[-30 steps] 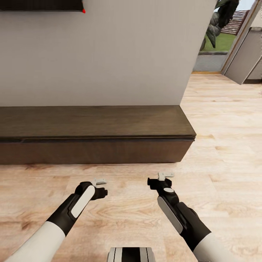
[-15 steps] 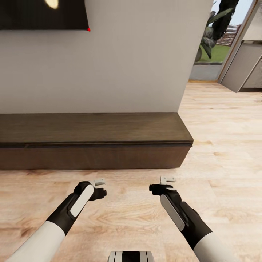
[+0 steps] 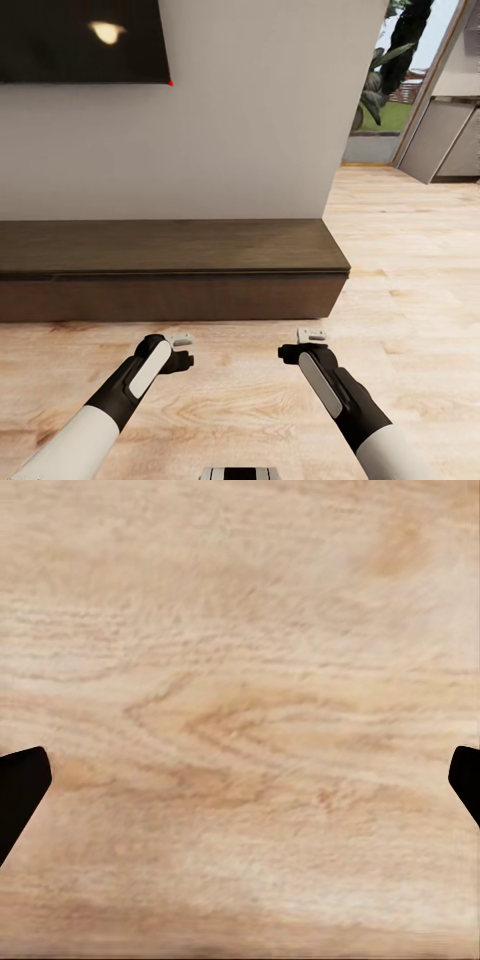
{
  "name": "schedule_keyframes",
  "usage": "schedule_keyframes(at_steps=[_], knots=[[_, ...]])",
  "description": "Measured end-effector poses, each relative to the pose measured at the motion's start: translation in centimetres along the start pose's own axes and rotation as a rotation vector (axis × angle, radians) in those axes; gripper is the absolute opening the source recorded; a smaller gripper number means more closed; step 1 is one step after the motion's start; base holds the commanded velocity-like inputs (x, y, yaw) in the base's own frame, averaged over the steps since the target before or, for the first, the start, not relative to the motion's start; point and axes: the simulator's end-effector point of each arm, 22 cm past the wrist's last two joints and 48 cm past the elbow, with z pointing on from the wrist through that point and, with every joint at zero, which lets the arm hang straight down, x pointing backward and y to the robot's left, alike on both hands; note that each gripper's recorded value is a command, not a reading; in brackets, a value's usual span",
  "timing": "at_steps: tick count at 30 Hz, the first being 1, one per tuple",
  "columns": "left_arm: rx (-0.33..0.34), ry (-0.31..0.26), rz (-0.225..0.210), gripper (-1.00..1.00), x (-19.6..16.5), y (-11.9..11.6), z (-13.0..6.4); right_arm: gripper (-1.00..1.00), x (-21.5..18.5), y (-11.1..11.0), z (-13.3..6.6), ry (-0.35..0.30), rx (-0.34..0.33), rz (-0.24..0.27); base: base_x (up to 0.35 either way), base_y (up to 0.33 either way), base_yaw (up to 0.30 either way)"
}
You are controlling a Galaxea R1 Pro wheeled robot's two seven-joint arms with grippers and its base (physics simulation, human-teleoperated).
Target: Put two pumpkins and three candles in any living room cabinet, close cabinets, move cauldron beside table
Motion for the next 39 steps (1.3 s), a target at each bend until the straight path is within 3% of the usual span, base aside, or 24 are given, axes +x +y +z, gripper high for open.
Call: schedule_keyframes(at_steps=[5, 21, 34, 39], knots=[[-0.015, 0.017, -0.002, 1.00, 0.7, 0.5, -0.1, 1.00, -0.3, 0.0, -0.9, 0.003, 0.001, -0.012, -0.007, 0.000, 0.000], [-0.017, -0.037, -0.003, 1.00, -1.0, 0.7, -2.8, 1.00, -0.1, -0.6, -2.6, 0.037, 0.013, -0.042, -0.081, 0.000, 0.000], [-0.011, -0.079, -0.003, 1.00, -2.2, 0.6, -5.0, 1.00, -1.8, -0.5, -4.7, -0.009, 0.018, -0.058, 0.000, 0.000, 0.000], [-0.011, -0.079, -0.003, 1.00, -2.8, 0.5, -6.0, 1.00, -1.7, -0.5, -5.5, 0.032, 0.017, -0.084, 0.000, 0.000, 0.000]])
